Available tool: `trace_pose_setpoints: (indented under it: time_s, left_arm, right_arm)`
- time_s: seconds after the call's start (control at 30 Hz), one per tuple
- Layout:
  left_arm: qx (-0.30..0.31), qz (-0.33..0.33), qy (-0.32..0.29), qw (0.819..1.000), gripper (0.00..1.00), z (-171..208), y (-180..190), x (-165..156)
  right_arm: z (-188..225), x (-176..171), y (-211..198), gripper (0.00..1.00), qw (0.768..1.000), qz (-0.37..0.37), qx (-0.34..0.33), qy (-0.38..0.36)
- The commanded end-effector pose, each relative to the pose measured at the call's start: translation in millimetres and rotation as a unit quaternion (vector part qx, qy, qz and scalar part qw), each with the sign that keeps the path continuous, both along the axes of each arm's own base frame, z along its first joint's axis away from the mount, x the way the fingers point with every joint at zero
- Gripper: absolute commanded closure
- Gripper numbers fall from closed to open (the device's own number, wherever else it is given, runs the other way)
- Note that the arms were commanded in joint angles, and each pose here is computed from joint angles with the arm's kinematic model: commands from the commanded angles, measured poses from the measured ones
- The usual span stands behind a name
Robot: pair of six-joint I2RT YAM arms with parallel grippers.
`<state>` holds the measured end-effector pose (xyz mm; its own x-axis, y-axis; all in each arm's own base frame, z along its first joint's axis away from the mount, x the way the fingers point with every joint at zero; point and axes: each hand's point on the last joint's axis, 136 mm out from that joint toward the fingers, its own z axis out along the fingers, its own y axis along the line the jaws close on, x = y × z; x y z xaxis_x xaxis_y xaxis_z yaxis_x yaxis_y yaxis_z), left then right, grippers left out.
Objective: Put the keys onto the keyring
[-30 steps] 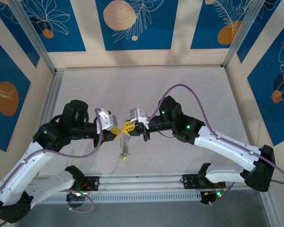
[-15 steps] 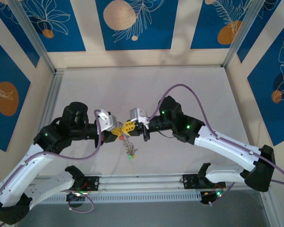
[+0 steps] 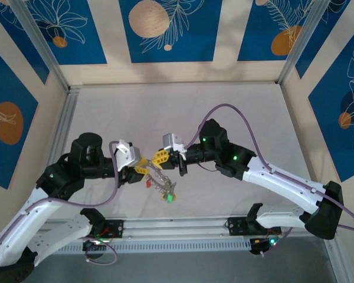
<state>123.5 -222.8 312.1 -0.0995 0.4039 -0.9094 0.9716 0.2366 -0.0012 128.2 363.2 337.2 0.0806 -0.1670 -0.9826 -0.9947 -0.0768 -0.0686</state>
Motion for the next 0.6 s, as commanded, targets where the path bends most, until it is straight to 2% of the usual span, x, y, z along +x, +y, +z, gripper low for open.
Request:
trace_pose_setpoints:
  time_s: [0.0, 0.2, 0.33, 0.4, 0.5, 0.57]
  left_arm:
    - [-0.011, -0.007, -0.006, 1.000, 0.69, 2.8, -5.7, 0.6]
    - [-0.007, -0.015, -0.004, 1.000, 0.69, 1.4, -12.5, 2.3]
    - [0.008, -0.011, -0.004, 1.000, 0.74, -5.2, -15.2, 5.7]
    - [0.013, -0.007, -0.006, 1.000, 0.81, -7.6, -15.3, 7.6]
    - [0.013, -0.009, -0.009, 1.000, 0.97, -7.0, -15.7, 7.1]
    - [0.014, -0.008, -0.012, 1.000, 1.00, -6.2, -15.1, 7.4]
  right_arm:
    - [39.8, -6.7, -4.1, 1.00, 0.998, 0.012, 0.054, -0.027]
    - [38.6, -5.4, -2.6, 1.00, 0.998, 0.010, 0.053, -0.024]
    - [39.6, -6.7, -2.3, 1.00, 0.998, 0.013, 0.055, -0.025]
    - [40.8, -7.4, -2.8, 1.00, 0.998, 0.014, 0.057, -0.026]
    - [40.7, -7.0, -3.0, 1.00, 0.998, 0.014, 0.057, -0.027]
    - [40.4, -6.8, -3.2, 1.00, 0.998, 0.012, 0.057, -0.028]
